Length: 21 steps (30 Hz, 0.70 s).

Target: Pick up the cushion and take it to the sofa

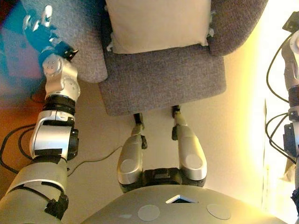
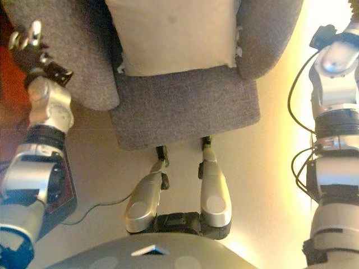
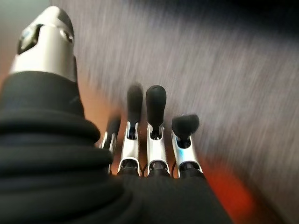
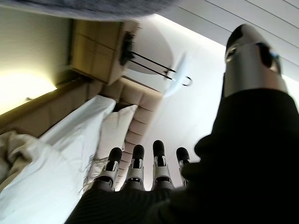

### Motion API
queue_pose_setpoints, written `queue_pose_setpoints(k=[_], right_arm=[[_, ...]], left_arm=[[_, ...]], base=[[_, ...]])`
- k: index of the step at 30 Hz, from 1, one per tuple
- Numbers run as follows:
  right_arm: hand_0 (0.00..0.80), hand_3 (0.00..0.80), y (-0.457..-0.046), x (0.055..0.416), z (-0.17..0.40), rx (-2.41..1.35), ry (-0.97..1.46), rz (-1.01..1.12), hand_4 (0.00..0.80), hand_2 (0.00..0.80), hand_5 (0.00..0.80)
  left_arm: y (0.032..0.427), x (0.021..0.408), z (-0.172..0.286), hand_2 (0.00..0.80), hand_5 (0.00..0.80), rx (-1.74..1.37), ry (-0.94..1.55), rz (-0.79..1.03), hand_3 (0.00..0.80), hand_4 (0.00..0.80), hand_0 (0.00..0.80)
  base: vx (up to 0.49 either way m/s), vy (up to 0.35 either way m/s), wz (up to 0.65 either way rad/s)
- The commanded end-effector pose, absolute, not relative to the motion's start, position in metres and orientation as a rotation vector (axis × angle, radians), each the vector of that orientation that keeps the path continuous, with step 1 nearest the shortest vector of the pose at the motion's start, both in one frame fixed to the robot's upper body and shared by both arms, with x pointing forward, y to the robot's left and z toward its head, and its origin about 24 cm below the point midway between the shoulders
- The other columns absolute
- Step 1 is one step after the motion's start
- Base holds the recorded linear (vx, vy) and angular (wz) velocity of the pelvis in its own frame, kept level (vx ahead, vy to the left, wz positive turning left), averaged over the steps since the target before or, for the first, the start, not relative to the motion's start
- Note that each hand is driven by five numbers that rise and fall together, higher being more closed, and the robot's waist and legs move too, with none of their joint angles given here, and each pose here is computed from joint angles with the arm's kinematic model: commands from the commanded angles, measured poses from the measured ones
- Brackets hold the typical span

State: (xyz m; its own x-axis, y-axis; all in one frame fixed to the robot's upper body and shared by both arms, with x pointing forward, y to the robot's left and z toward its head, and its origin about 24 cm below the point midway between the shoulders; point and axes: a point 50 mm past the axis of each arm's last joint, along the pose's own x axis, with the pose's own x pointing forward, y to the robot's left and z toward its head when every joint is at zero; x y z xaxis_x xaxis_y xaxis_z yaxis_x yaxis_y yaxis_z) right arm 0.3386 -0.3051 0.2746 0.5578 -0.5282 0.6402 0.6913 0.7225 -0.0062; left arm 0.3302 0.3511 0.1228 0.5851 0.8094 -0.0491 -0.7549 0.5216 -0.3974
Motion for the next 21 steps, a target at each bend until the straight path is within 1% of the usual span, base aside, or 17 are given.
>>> queue_pose_setpoints(k=[1,4,5,7,10,11,13,16,20,21], right_arm=[[0.0,0.0,-0.318,0.323,0.276,-0.325,-0.712,-0.752,0.0,0.0,0.0],[0.0,0.0,-0.326,0.31,0.271,-0.358,-0.728,-0.773,0.0,0.0,0.0],[0.0,0.0,-0.331,0.303,0.264,-0.373,-0.718,-0.782,0.0,0.0,0.0],[0.0,0.0,-0.337,0.295,0.247,-0.398,-0.679,-0.782,0.0,0.0,0.0],[0.0,0.0,-0.344,0.281,0.207,-0.461,-0.544,-0.763,0.0,0.0,0.0],[0.0,0.0,-0.347,0.268,0.178,-0.5,-0.449,-0.741,0.0,0.0,0.0],[0.0,0.0,-0.353,0.248,0.141,-0.492,-0.311,-0.727,0.0,0.0,0.0],[0.0,0.0,-0.356,0.205,0.065,-0.455,-0.061,-0.733,0.0,0.0,0.0],[0.0,0.0,-0.341,0.153,-0.02,-0.391,0.292,-0.73,0.0,0.0,0.0],[0.0,0.0,-0.339,0.145,-0.031,-0.392,0.352,-0.729,0.0,0.0,0.0]], left_arm=[[0.419,0.267,0.105,0.0,0.0,-0.265,-0.097,1.182,0.0,0.0,0.0],[0.419,0.244,0.072,0.0,0.0,-0.257,-0.017,1.219,0.0,0.0,0.0],[0.418,0.231,0.055,0.0,0.0,-0.248,0.018,1.237,0.0,0.0,0.0],[0.415,0.212,0.033,0.0,0.0,-0.236,0.082,1.261,0.0,0.0,0.0],[0.408,0.183,-0.001,0.0,0.0,-0.167,0.227,1.269,0.0,0.0,0.0],[0.403,0.162,-0.021,0.0,0.0,-0.137,0.315,1.268,0.0,0.0,0.0],[0.396,0.136,-0.043,0.0,0.0,-0.097,0.437,1.263,0.0,0.0,0.0],[0.378,0.085,-0.081,0.0,0.0,-0.027,0.672,1.243,0.0,0.0,0.0],[0.35,0.038,-0.115,0.0,0.0,0.003,0.978,1.167,0.0,0.0,0.0],[0.346,0.032,-0.119,0.0,0.0,0.003,1.027,1.151,0.0,0.0,0.0]], base=[[0.111,0.008,0.22],[0.136,0.003,0.17],[0.158,-0.006,0.25],[0.156,-0.002,0.25],[0.136,0.028,0.21],[0.17,0.042,0.23],[0.172,0.051,0.12],[0.166,0.043,0.01],[0.093,0.058,-0.02],[0.039,0.066,-0.01]])
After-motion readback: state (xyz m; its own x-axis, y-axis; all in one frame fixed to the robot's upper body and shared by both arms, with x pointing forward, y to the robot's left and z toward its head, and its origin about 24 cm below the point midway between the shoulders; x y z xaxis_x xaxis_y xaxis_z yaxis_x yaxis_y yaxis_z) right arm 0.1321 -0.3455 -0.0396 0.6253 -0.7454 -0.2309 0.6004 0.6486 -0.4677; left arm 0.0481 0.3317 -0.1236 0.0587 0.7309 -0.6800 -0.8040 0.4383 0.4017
